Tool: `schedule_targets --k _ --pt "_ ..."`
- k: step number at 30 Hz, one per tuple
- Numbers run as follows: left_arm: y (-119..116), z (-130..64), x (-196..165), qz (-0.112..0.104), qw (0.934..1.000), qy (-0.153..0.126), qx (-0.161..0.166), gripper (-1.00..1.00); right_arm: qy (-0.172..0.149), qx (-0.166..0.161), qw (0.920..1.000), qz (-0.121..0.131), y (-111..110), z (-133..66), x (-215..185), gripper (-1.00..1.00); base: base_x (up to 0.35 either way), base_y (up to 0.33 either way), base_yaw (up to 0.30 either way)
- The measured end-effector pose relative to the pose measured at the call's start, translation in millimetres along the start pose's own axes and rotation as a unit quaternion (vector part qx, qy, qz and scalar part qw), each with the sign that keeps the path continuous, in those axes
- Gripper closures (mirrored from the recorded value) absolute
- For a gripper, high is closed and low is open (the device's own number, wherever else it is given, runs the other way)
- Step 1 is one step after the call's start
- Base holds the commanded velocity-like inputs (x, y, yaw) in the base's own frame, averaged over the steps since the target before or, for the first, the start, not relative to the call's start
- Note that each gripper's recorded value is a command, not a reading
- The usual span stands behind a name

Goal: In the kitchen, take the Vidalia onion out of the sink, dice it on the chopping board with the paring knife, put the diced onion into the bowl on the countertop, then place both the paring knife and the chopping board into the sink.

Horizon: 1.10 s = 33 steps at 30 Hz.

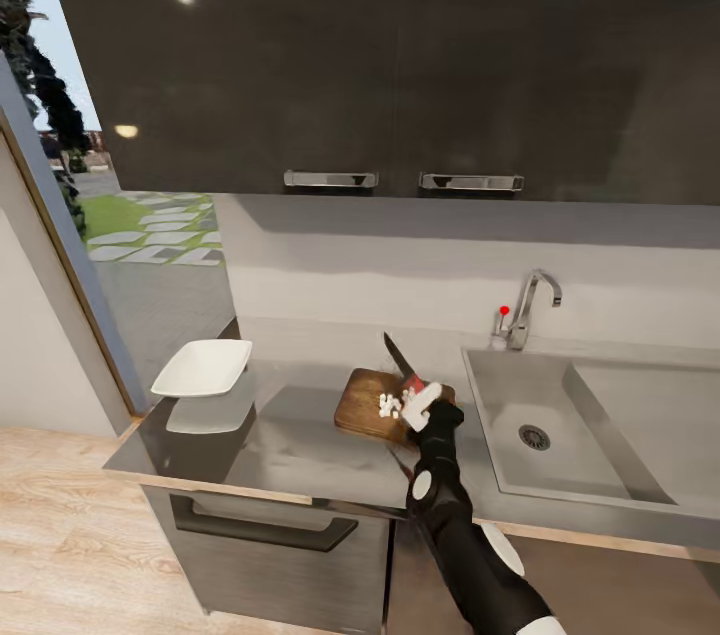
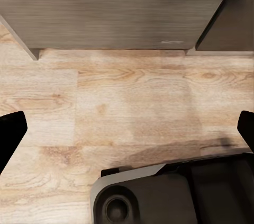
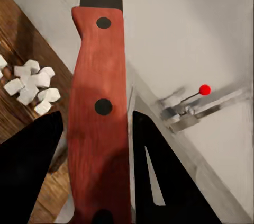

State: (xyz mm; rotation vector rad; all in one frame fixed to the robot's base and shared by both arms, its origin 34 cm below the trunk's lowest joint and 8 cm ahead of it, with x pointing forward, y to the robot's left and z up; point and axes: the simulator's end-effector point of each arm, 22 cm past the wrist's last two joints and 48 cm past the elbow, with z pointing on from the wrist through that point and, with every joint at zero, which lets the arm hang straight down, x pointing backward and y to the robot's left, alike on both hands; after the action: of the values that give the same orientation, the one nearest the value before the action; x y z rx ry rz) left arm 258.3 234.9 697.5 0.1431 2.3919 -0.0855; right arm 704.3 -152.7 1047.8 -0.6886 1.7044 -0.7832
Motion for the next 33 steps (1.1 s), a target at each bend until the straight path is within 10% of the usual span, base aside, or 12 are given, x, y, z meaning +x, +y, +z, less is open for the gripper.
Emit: schedule_targets --k 4,8,14,19,33 --pt "0.0 0.0 0.1 0.000 1.0000 0.000 0.000 -1.00 0.011 0.017 0.9951 0.097 -59.4 7.1 7.8 1.00 0.000 0.000 0.000" --pt "0.0 0.0 0.1 0.000 1.0000 0.000 0.000 -1.00 0.042 -0.037 0.9787 0.198 -85.3 13.3 51.6 1.00 0.000 0.000 0.000" --pt "-0.1 0.1 -0.5 0.000 1.0000 -0.001 0.000 -1.00 0.060 -0.073 0.9653 0.243 -89.0 11.6 81.1 1.00 0.032 -0.047 0.000" --pt "-0.1 0.0 -0.5 0.000 1.0000 -0.001 0.000 -1.00 0.100 -0.058 0.9306 0.347 -105.0 7.7 143.6 1.00 0.166 -0.181 0.000" --pt "-0.4 -0.1 0.5 0.000 1.0000 0.002 0.000 -1.00 0.149 -0.074 0.9152 0.367 -88.7 3.8 167.4 1.00 0.110 -0.115 0.000"
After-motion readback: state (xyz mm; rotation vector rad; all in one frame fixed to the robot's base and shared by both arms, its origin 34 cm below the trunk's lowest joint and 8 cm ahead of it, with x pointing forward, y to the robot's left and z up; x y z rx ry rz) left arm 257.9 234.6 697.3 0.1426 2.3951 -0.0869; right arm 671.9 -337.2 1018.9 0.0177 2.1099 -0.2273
